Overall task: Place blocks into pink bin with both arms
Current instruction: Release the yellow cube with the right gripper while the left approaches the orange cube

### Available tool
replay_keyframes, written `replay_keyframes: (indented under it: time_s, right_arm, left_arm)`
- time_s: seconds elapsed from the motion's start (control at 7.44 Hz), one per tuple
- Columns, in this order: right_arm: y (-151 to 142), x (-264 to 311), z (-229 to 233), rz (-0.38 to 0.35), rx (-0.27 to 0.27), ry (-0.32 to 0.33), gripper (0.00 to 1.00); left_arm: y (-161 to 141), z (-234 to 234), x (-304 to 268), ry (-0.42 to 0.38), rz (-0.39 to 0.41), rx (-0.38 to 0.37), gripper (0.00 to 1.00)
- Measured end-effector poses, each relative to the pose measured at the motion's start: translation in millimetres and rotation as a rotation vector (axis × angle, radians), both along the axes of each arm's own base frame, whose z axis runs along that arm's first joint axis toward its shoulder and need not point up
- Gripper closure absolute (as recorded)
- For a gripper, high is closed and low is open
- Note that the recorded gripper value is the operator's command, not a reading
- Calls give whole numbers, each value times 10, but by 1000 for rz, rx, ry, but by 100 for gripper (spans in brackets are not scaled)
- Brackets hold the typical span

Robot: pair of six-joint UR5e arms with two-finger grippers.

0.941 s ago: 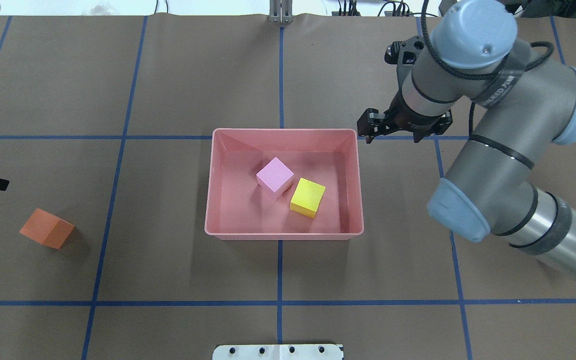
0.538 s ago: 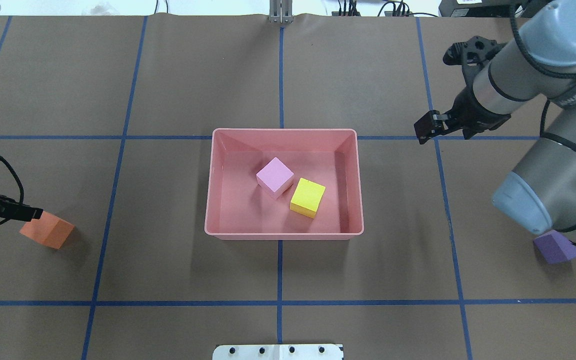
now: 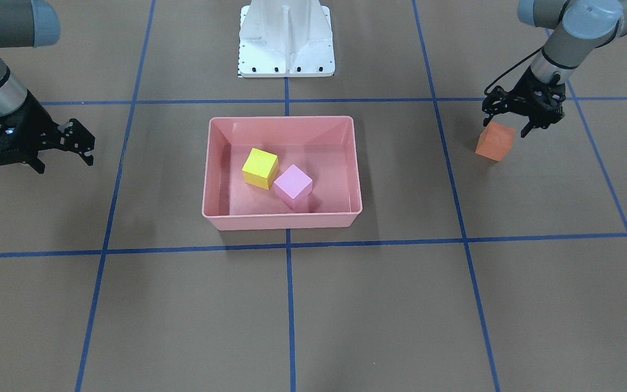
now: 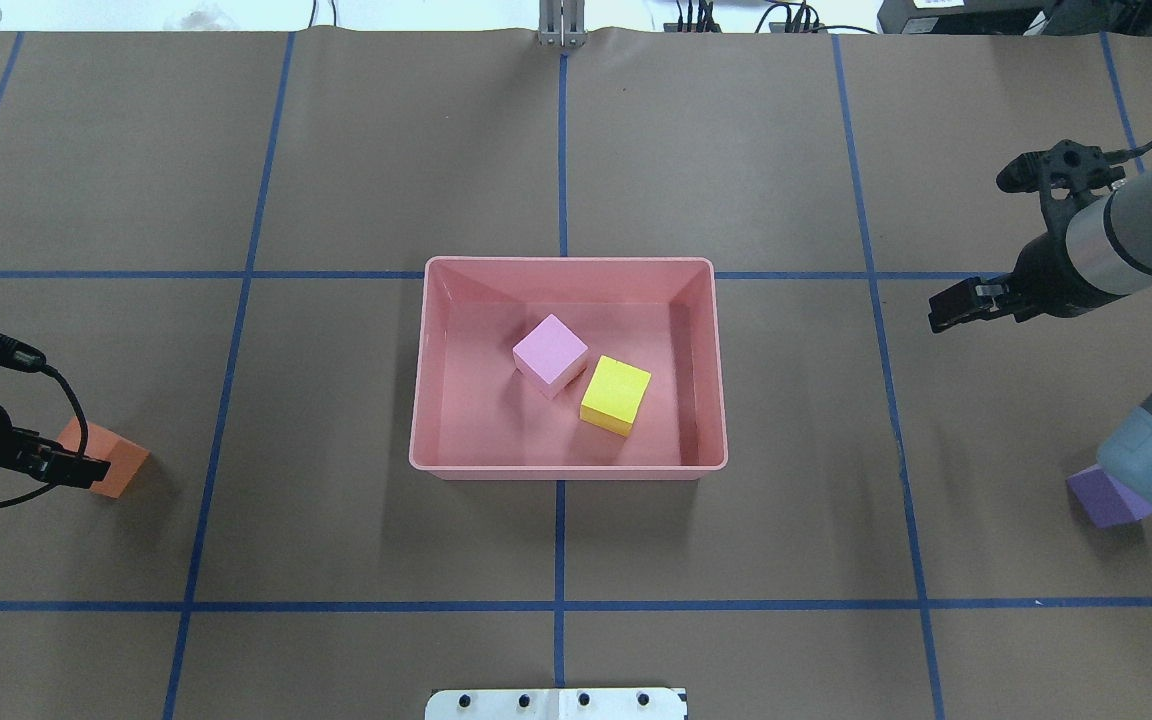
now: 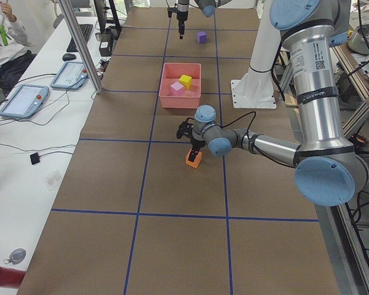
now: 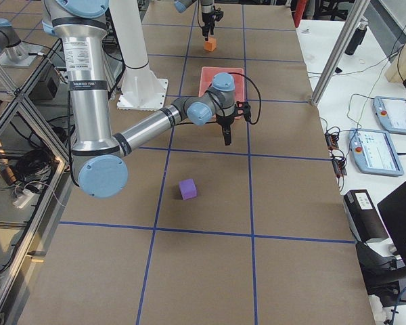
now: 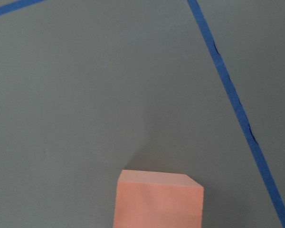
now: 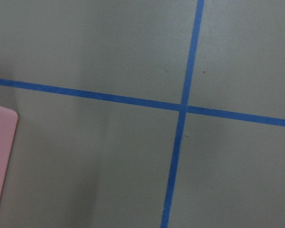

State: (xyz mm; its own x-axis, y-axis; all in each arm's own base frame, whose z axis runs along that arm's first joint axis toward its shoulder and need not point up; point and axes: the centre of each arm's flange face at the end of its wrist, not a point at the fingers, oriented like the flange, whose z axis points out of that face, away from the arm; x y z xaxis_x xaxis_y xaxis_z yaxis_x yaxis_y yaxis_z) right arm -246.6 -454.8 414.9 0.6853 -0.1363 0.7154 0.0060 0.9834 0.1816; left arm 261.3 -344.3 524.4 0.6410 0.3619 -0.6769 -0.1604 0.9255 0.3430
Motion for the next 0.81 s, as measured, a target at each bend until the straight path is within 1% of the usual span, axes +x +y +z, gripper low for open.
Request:
replay_keyframes:
  time_s: [0.4, 0.54, 0.67, 0.81]
  right_arm:
    - [27, 26, 58, 1, -2, 1, 0]
    - [28, 27, 62, 1, -2, 1, 0]
    - [29, 29, 66, 2, -3, 2, 0]
    - [30, 30, 72, 2, -4, 3, 0]
  left_arm:
    - [-111, 161, 172, -19, 9, -10, 0]
    - [-173, 190, 249, -20, 10, -11, 7]
    - [-215, 204, 300, -20, 11, -12, 67]
    - [-234, 197, 328, -15, 13, -11, 100]
